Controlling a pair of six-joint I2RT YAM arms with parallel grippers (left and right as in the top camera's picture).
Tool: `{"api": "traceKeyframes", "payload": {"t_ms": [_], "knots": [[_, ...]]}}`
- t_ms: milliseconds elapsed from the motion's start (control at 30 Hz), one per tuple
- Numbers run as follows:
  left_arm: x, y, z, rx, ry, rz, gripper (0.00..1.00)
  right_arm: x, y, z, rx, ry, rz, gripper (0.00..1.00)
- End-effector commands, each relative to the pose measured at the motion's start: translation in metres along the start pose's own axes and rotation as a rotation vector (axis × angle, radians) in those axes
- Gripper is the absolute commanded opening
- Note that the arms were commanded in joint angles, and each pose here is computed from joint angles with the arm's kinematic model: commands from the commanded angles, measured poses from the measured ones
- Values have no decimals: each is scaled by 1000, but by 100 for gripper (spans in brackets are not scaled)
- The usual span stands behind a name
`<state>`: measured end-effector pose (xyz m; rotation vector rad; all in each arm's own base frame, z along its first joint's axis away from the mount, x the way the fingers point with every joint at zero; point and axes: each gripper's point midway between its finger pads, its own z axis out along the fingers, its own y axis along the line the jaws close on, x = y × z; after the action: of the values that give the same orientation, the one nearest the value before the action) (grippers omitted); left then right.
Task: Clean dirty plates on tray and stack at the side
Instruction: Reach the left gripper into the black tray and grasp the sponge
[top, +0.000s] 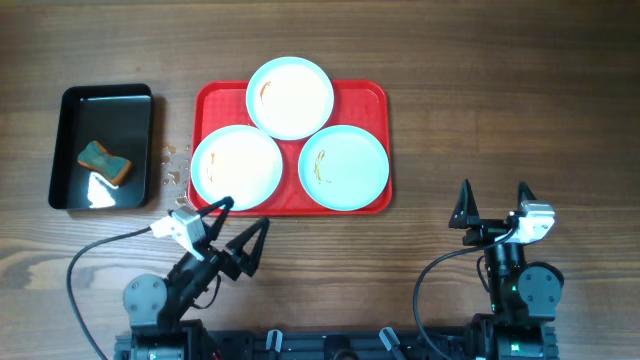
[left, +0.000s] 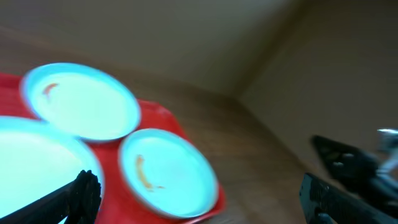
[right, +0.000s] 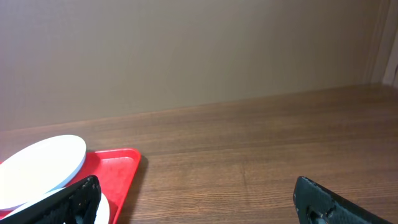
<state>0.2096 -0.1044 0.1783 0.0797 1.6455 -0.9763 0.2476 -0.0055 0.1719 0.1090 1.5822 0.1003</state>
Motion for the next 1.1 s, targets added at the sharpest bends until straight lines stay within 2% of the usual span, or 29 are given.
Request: {"api": "traceKeyframes", "payload": {"t_ms": [0, 133, 300, 467, 633, 733, 800, 867, 1000, 1067], "knots": [[-16, -41, -4, 190, -22, -51, 100, -2, -3, 0, 18, -10, -13, 100], [-47, -55, -8, 174, -100, -13, 100, -2, -3, 0, 18, -10, -13, 100], [-82, -52, -2, 26, -76, 80, 100, -2, -3, 0, 18, -10, -13, 100], [-129, -12, 17, -316, 78, 58, 100, -2, -3, 0, 18, -10, -13, 100], [-162, 45, 21, -738, 401, -7, 100, -2, -3, 0, 18, -10, -13, 100], [-172, 57, 34, -812, 563, -92, 100, -2, -3, 0, 18, -10, -13, 100], [-176, 68, 41, -850, 620, -116, 100, -2, -3, 0, 18, -10, -13, 100], [-181, 93, 39, -964, 645, -129, 100, -2, -3, 0, 18, -10, -13, 100], [-189, 161, 0, -1337, 516, -307, 100, -2, -3, 0, 18, -10, -13, 100], [-185, 183, -6, -1367, 511, -374, 100, -2, -3, 0, 18, -10, -13, 100]]}}
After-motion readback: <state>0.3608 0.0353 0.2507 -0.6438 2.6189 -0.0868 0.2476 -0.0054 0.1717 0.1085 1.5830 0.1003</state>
